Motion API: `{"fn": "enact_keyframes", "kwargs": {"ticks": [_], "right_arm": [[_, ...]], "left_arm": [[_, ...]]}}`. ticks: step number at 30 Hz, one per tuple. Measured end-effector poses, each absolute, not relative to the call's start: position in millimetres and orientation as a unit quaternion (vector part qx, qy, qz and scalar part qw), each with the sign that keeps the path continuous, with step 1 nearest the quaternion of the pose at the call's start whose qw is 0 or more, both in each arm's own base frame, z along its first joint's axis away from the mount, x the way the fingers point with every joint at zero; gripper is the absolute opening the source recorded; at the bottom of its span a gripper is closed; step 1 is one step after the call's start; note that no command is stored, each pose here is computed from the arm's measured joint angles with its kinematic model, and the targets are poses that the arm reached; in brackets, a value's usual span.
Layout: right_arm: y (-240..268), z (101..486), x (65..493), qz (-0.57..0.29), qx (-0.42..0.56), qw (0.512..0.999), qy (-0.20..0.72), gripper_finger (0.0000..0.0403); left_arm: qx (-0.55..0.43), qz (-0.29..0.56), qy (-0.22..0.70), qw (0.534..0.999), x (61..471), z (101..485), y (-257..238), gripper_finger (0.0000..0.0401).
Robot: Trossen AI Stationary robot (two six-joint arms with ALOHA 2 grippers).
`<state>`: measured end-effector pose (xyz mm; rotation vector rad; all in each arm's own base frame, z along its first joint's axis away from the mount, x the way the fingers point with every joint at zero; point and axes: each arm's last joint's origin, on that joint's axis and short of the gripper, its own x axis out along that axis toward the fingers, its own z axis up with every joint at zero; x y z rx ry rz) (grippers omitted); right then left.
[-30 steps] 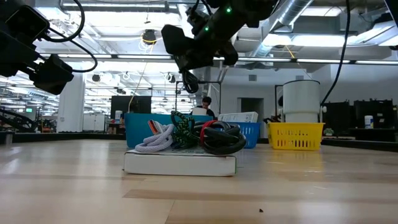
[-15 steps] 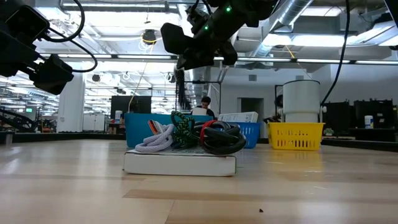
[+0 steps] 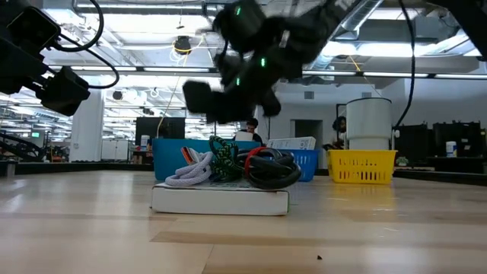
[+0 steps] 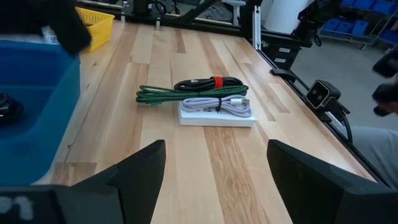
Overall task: Pick and place items into bin
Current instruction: Put the black charger cable into the dark blue bin
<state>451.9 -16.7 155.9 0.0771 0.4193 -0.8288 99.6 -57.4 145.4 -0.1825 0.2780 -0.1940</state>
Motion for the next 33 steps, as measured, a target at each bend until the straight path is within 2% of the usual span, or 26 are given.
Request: {"fn": "enact_keyframes", "kwargs": {"ticks": [5,15,22,29,33], "right_arm": [[-13,140,458,-0.4,0.039,0.892,0.206,0.0123],[13,191,458,-0.365,0.016,0.915,0.173,0.0123],[61,213,431,-0.322,0.01,0.918,0.23,0.0123],[109,229,399,-0.238,0.103,0.921,0.291,0.0124],[131,225,392,-0.204,0.152,0.916,0.311,0.013]], "left_arm": [[-0.091,-0.097,0.138,0.981,100,145,-57,0.027],[-0.09,-0.096,0.14,0.981,100,145,-57,0.027],[-0.09,-0.096,0.14,0.981,100,145,-57,0.027],[-0.089,-0.097,0.14,0.981,99,145,-57,0.027],[-0.09,-0.097,0.14,0.981,99,145,-57,0.027]]}}
